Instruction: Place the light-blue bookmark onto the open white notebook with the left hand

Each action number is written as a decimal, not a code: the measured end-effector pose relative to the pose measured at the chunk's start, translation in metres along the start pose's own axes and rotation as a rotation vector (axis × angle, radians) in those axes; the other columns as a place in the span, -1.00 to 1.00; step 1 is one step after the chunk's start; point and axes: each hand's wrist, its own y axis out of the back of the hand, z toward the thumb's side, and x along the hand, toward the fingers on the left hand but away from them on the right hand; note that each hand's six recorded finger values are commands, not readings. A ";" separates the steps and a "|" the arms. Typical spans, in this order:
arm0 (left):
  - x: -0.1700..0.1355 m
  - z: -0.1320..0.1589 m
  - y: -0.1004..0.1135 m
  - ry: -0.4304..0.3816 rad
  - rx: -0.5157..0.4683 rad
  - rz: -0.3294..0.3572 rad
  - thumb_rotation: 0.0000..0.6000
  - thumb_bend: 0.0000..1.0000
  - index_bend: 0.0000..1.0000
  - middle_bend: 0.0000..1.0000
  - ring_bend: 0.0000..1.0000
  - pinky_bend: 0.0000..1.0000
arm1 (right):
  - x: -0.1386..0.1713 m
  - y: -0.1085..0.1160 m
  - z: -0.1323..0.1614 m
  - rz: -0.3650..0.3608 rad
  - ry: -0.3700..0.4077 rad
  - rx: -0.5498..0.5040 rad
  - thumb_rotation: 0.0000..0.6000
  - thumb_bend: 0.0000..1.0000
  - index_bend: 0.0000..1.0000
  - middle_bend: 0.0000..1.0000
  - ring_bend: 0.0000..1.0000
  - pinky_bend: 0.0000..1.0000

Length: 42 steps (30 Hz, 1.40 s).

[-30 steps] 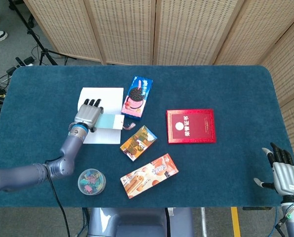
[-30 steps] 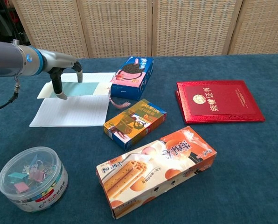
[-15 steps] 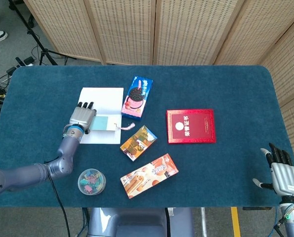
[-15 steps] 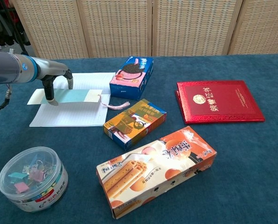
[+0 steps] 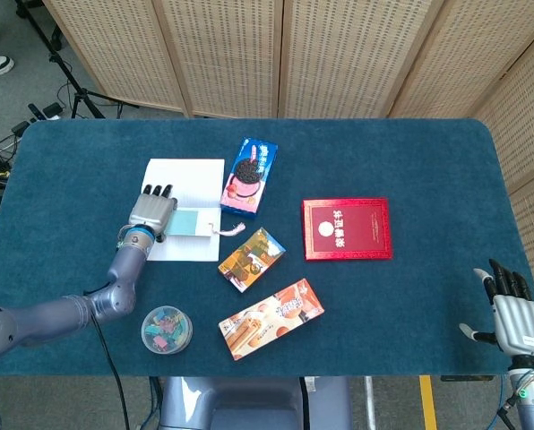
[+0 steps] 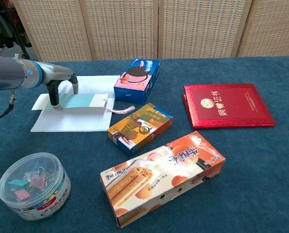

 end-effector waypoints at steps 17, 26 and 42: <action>0.010 -0.002 -0.003 0.013 -0.031 -0.001 1.00 -0.46 -0.26 -1.00 -1.00 -1.00 | -0.001 -0.002 0.000 0.004 -0.002 0.007 1.00 -0.79 -0.76 -1.00 -1.00 -1.00; 0.013 0.001 -0.004 0.008 -0.047 0.000 1.00 -0.48 -0.26 -1.00 -1.00 -1.00 | -0.001 -0.002 0.000 0.005 -0.002 0.010 1.00 -0.79 -0.76 -1.00 -1.00 -1.00; 0.013 0.002 -0.002 0.003 -0.058 0.014 1.00 -0.59 -0.54 -1.00 -1.00 -1.00 | -0.001 -0.001 0.002 -0.009 0.010 0.006 1.00 -0.79 -0.76 -1.00 -1.00 -1.00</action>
